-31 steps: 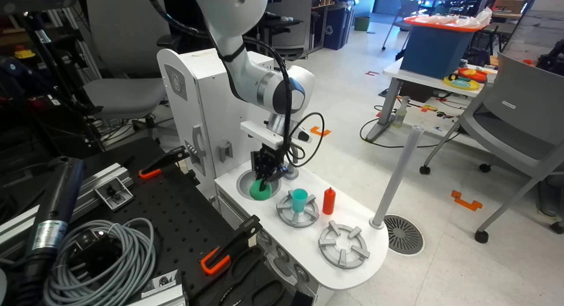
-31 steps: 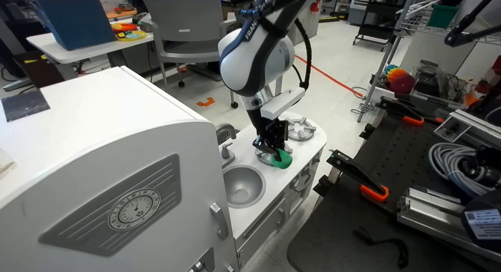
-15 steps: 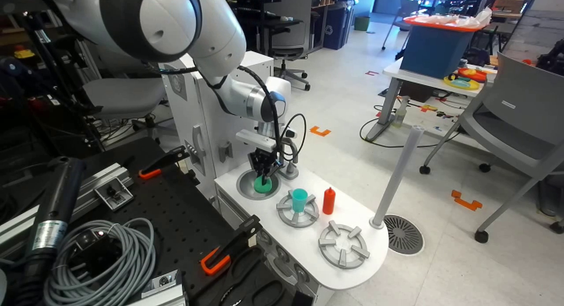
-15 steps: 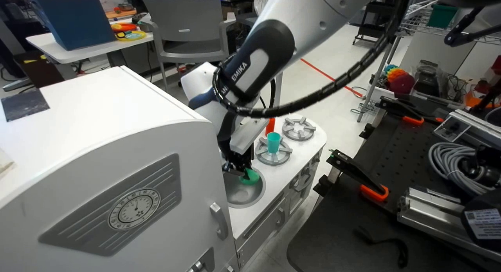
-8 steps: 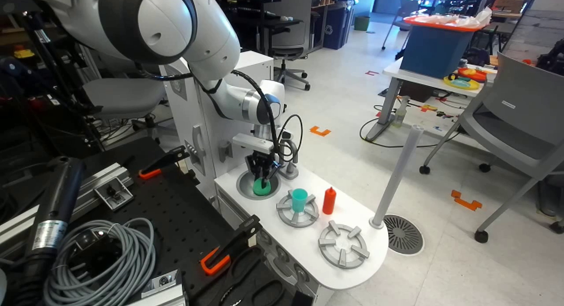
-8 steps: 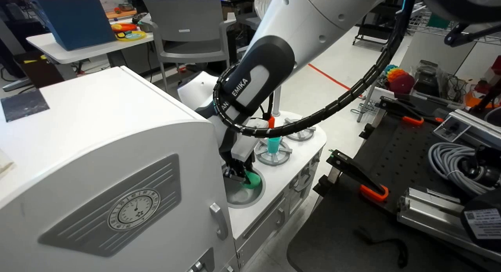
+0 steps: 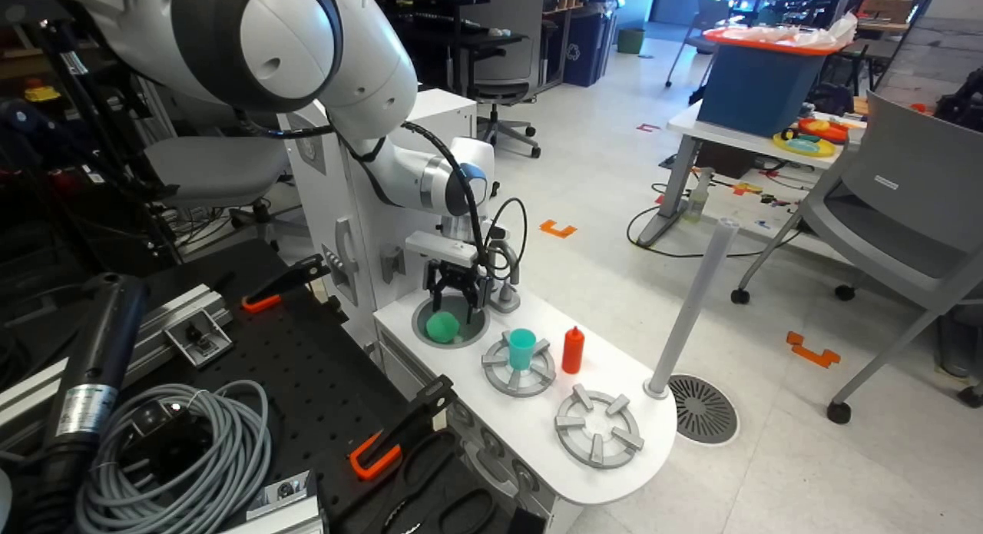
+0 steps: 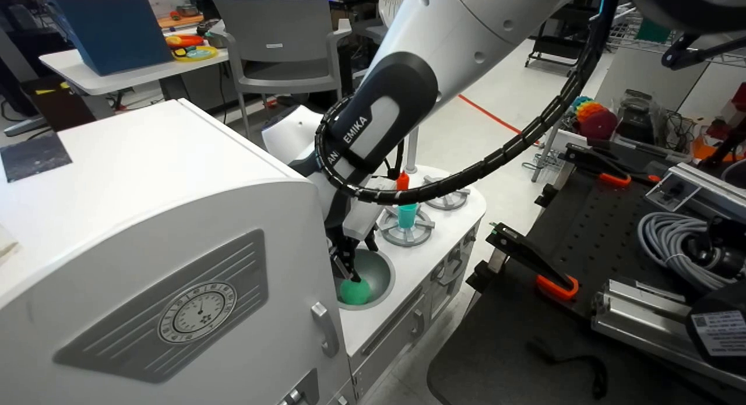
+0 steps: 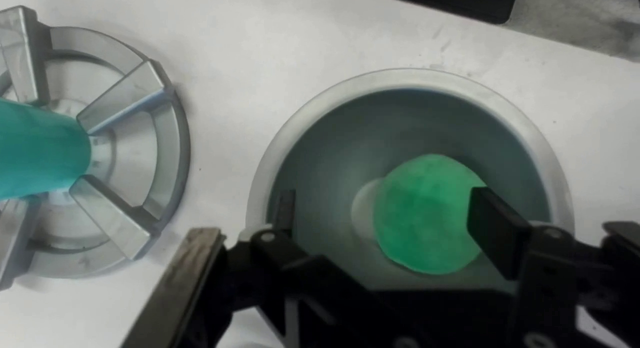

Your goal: Put the green plushy in the sink

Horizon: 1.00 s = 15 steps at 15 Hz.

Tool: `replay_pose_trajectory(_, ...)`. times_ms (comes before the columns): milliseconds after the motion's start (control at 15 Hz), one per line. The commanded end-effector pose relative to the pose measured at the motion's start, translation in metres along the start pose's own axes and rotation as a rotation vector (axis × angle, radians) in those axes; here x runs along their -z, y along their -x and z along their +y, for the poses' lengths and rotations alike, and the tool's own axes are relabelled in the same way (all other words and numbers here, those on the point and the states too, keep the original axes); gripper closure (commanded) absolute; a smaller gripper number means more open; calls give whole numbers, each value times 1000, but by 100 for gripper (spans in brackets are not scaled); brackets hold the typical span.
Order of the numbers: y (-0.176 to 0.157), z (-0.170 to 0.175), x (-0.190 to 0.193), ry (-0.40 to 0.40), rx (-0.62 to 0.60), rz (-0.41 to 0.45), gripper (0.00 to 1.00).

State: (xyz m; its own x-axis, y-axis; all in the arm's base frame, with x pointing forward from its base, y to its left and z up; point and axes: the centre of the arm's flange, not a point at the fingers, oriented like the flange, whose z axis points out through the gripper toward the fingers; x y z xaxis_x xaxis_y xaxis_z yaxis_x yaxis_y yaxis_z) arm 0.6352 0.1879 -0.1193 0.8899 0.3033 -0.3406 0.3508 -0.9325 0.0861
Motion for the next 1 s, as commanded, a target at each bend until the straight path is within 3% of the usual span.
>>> replay_pose_trajectory(0,7,-3,8,-62,11,-94,0)
replay_pose_trajectory(267,54,11,35,-135,29,-212,0)
replay_pose_trajectory(467,91,30,71,-159,-7,-166,0)
replay_pose_trajectory(733,115,65,113,-178,-21,-82,0)
replay_pose_trajectory(800,58,56,89,-144,-32,-113,0)
replay_pose_trajectory(933,71,70,105,-150,-35,-97,0)
